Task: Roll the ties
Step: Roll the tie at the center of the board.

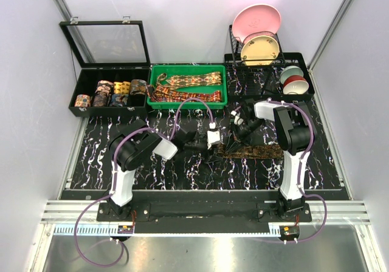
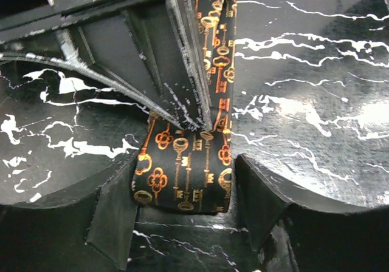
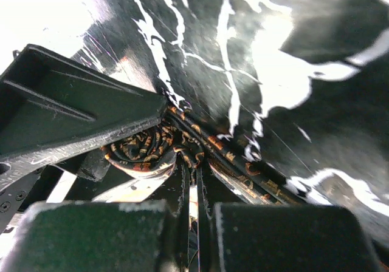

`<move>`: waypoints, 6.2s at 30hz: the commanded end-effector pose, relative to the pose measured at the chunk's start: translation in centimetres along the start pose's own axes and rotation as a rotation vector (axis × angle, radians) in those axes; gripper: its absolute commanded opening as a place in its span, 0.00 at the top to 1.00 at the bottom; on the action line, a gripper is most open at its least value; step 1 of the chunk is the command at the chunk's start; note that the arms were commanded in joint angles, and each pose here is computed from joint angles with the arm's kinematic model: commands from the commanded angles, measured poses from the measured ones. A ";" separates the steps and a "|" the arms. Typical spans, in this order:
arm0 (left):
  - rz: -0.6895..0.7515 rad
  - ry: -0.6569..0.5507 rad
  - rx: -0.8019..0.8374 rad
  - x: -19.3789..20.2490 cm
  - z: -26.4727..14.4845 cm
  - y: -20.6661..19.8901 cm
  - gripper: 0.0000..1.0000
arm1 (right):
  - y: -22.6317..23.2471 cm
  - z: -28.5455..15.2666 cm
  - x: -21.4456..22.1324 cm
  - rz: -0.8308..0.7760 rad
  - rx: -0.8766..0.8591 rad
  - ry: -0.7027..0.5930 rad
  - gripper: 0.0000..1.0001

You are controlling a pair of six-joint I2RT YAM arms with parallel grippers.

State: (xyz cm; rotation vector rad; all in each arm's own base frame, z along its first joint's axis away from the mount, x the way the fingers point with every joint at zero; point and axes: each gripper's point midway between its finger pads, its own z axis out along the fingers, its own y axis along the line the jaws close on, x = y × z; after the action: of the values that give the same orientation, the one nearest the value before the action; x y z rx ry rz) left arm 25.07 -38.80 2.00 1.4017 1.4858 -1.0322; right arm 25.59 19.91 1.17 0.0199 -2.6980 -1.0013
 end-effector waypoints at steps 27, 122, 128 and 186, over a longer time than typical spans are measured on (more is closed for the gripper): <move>0.001 -0.149 0.029 -3.2 2.6 -0.8 0.65 | -5.5 3.0 -1.2 -0.046 0.255 -0.011 1.00; -0.158 0.837 0.182 9.3 -3.2 -4.2 0.92 | -1.3 -2.8 -1.4 -0.160 0.001 -0.185 1.00; -0.084 0.611 0.132 4.6 -1.0 -1.8 0.66 | -3.0 -2.0 -1.2 -0.099 0.048 -0.155 1.00; 0.141 -0.010 -0.015 -3.7 4.7 0.7 0.34 | -5.8 -1.7 -0.9 0.020 0.216 0.013 1.00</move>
State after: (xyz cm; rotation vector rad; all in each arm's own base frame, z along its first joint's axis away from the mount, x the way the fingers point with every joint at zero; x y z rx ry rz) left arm 25.71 -43.74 2.26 1.4354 1.4282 -0.9852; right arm 26.14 15.62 0.91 -0.0154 -2.7282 -0.8334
